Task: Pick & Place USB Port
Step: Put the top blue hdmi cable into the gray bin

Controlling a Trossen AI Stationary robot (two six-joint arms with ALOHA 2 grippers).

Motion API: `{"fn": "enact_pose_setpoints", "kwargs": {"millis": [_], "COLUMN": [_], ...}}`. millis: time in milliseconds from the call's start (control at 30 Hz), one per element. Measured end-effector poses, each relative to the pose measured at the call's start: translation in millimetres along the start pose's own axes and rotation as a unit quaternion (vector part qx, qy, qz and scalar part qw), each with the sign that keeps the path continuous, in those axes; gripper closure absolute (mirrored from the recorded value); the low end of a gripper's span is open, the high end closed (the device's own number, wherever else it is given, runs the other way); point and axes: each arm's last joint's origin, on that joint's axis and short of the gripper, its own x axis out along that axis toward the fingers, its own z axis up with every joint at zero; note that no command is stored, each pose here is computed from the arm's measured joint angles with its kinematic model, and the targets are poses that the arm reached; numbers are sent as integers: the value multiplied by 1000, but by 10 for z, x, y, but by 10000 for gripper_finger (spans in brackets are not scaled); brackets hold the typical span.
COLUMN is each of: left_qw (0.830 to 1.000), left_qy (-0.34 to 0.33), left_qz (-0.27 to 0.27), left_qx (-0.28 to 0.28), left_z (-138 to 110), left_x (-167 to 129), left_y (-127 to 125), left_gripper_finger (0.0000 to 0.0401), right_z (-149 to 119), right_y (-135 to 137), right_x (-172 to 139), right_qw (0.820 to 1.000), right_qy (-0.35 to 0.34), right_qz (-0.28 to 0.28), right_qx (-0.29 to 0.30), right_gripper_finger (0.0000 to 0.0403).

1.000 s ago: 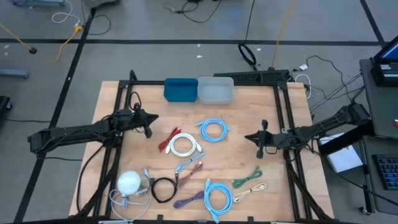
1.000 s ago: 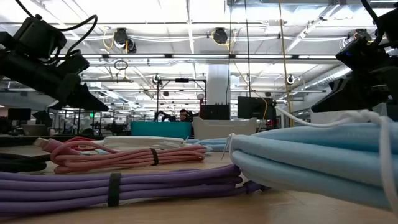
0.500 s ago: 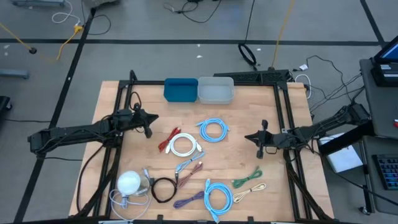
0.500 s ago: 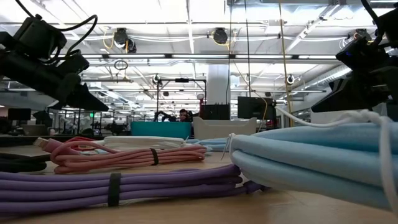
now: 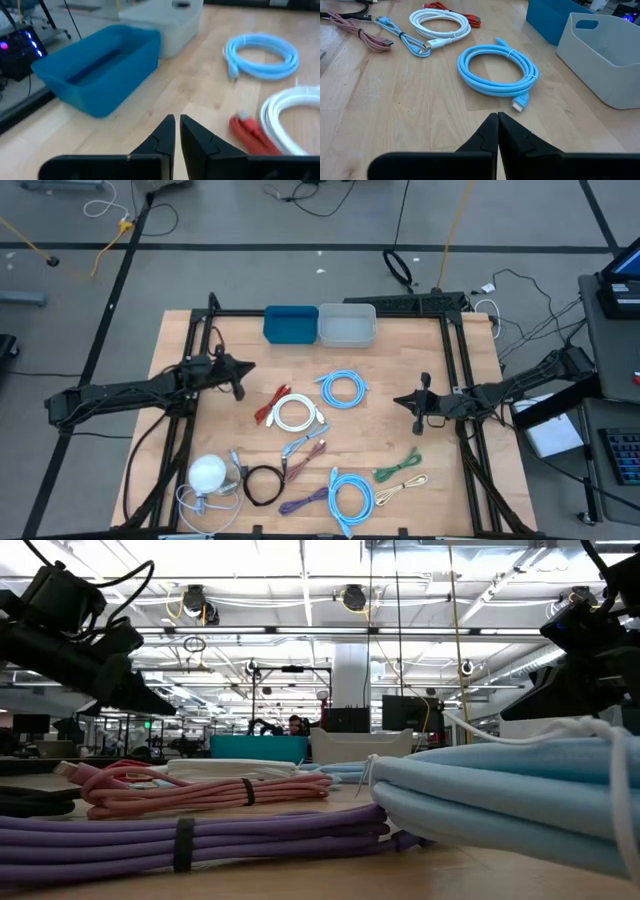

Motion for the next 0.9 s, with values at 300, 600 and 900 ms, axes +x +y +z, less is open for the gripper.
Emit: {"fn": "enact_pose_setpoints", "kwargs": {"millis": [300, 600, 900], "left_qw": [989, 973, 945], "left_qy": [-123, -161, -209], "left_qz": [-21, -128, -232], "left_qx": [-77, -100, -98], "left_z": [239, 328, 438], "left_x": [-30, -64, -131], "left_y": [-1, -55, -102], "left_gripper_finger": [370, 370, 370], "right_z": [1, 0, 1], "right_y": [0, 0, 0], "right_x": [0, 0, 0], "right_qw": [1000, 1000, 1000], "right_qy": [0, 0, 0], "right_qz": [0, 0, 0], "right_qx": [0, 0, 0], "right_gripper_finger": [403, 403, 403]}}
